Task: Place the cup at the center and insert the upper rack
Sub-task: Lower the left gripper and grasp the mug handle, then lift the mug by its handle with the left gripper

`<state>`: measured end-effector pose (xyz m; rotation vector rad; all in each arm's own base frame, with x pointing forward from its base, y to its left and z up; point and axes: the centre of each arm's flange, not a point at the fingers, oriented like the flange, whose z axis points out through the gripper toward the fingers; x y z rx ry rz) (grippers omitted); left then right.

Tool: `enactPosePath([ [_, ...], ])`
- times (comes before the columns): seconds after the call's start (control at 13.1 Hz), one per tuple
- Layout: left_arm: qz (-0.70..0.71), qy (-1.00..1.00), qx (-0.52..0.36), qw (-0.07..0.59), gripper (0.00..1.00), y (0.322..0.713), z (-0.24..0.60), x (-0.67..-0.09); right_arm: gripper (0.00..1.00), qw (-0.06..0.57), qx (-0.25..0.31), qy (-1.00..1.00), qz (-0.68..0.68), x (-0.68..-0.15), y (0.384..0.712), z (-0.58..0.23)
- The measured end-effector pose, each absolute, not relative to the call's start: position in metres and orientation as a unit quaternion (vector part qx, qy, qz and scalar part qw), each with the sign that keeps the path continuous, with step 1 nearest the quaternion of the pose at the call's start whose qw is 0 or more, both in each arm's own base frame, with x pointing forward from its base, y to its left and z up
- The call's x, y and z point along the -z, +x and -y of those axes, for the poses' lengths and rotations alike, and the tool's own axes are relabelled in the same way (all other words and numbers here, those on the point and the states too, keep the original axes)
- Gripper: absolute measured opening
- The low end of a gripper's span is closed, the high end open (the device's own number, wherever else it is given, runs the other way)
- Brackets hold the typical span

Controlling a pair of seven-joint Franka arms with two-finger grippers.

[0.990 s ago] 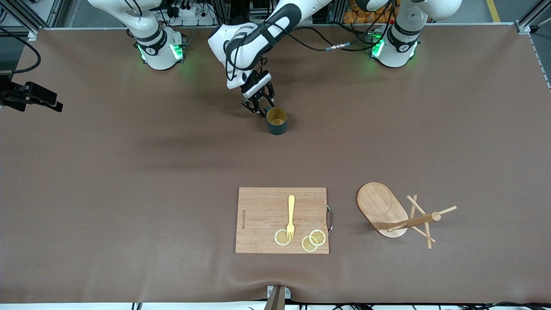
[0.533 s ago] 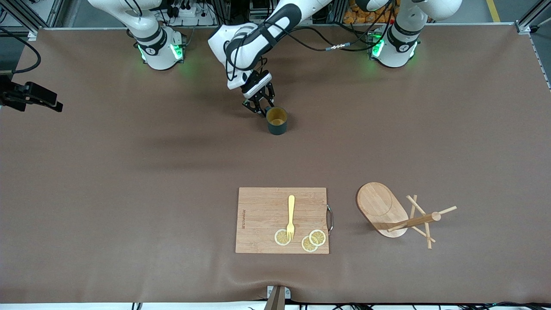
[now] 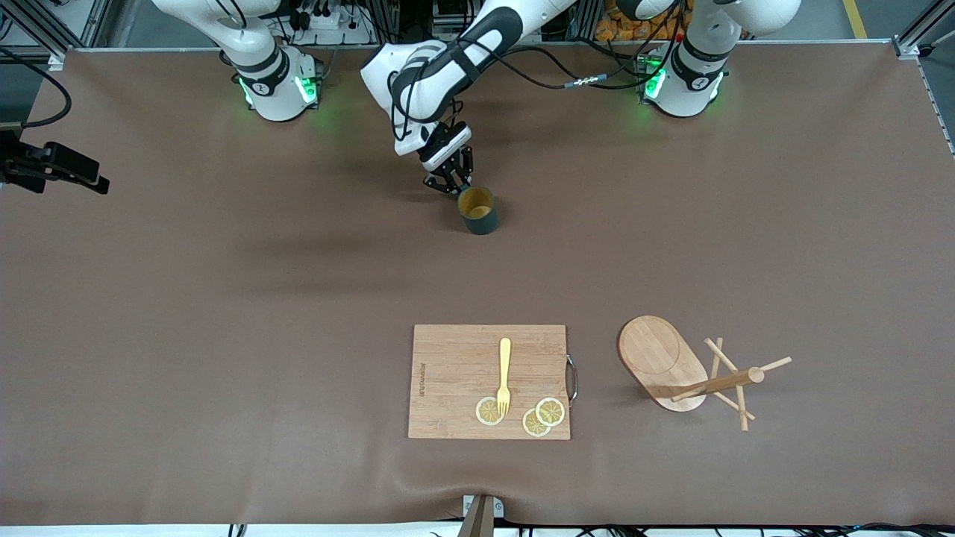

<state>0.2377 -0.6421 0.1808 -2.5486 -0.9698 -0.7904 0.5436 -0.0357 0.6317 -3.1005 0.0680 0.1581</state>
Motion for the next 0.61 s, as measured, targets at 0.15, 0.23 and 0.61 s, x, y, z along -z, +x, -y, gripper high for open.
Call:
enactPosePath([
  [0.15, 0.34, -0.887, 0.275, 0.148, 0.21, 0.239, 0.643, -0.183, 1.0, 0.018, -0.051, -0.998, -0.022, -0.631, 0.544, 0.036],
  [0.23, 0.343, -0.887, 0.272, 0.146, 0.21, 0.24, 0.645, -0.186, 1.0, 0.018, -0.051, -0.998, -0.022, -0.631, 0.544, 0.036],
  [0.61, 0.368, -0.881, 0.267, 0.133, 0.21, 0.258, 0.647, -0.22, 1.0, 0.018, -0.045, -0.999, -0.022, -0.636, 0.543, 0.036],
])
